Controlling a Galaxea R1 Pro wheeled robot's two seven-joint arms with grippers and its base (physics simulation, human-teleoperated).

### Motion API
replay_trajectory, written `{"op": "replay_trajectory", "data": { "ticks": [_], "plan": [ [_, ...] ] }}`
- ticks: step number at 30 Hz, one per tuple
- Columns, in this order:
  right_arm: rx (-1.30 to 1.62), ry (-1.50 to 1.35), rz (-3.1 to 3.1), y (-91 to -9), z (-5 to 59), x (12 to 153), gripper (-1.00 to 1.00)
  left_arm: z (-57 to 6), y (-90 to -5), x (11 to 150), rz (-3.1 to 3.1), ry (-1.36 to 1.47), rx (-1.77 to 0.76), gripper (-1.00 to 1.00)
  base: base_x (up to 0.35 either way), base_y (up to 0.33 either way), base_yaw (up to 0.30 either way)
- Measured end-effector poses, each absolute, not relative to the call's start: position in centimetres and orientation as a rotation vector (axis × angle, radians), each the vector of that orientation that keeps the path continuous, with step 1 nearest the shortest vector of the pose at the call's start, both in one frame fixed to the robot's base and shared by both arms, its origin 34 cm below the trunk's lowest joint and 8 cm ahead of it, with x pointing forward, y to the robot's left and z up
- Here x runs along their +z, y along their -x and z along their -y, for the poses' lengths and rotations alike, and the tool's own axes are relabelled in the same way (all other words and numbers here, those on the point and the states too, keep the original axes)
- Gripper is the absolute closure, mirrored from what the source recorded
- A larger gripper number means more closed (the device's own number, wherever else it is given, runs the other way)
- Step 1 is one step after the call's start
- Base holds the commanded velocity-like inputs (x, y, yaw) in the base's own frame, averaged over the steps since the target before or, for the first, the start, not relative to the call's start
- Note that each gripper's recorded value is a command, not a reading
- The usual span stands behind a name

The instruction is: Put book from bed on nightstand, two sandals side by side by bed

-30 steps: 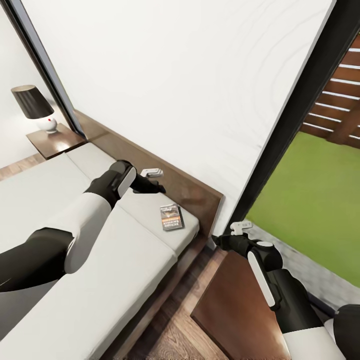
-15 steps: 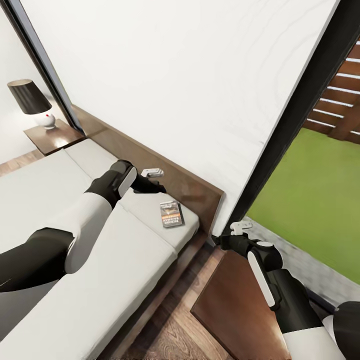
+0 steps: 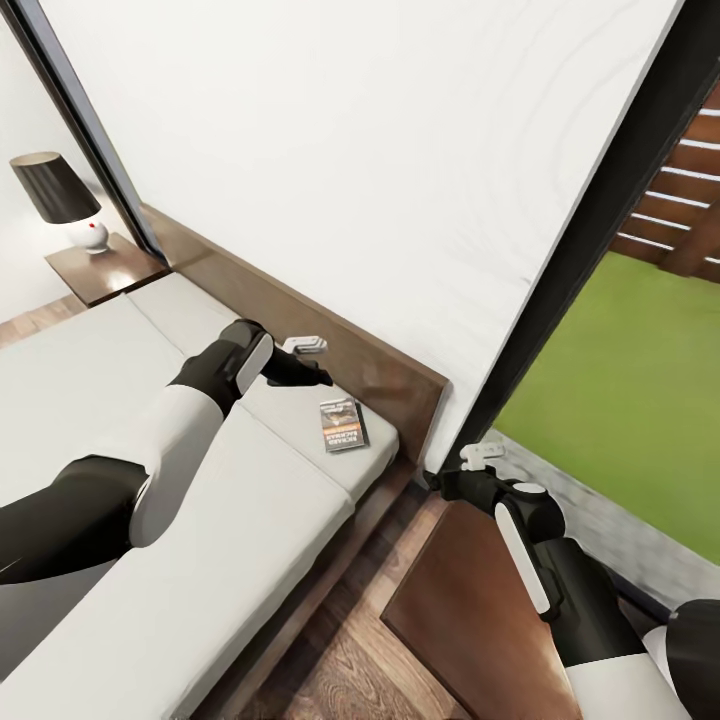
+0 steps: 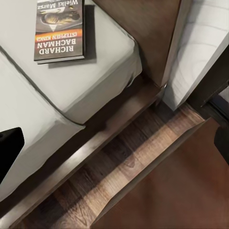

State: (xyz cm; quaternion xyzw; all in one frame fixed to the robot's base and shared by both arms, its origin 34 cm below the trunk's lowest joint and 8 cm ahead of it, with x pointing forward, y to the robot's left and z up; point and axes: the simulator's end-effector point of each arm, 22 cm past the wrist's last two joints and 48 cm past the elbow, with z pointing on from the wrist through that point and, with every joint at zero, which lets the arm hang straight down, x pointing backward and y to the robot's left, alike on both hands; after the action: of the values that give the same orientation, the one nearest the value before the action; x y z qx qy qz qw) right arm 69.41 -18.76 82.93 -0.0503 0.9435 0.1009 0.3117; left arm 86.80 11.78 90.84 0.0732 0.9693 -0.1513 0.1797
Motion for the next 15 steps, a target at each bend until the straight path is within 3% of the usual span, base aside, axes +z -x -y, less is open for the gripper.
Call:
{"op": "replay_trajectory", "data": {
  "ticks": [15],
  "plan": [
    [0.270, 0.134, -2.503, -69.16, 18.67, 82.11, -1.00, -11.80, -86.95, 90.01, -2.744, -0.209, -0.418, -1.00, 0.000, 0.000, 0.000]
  ]
}}
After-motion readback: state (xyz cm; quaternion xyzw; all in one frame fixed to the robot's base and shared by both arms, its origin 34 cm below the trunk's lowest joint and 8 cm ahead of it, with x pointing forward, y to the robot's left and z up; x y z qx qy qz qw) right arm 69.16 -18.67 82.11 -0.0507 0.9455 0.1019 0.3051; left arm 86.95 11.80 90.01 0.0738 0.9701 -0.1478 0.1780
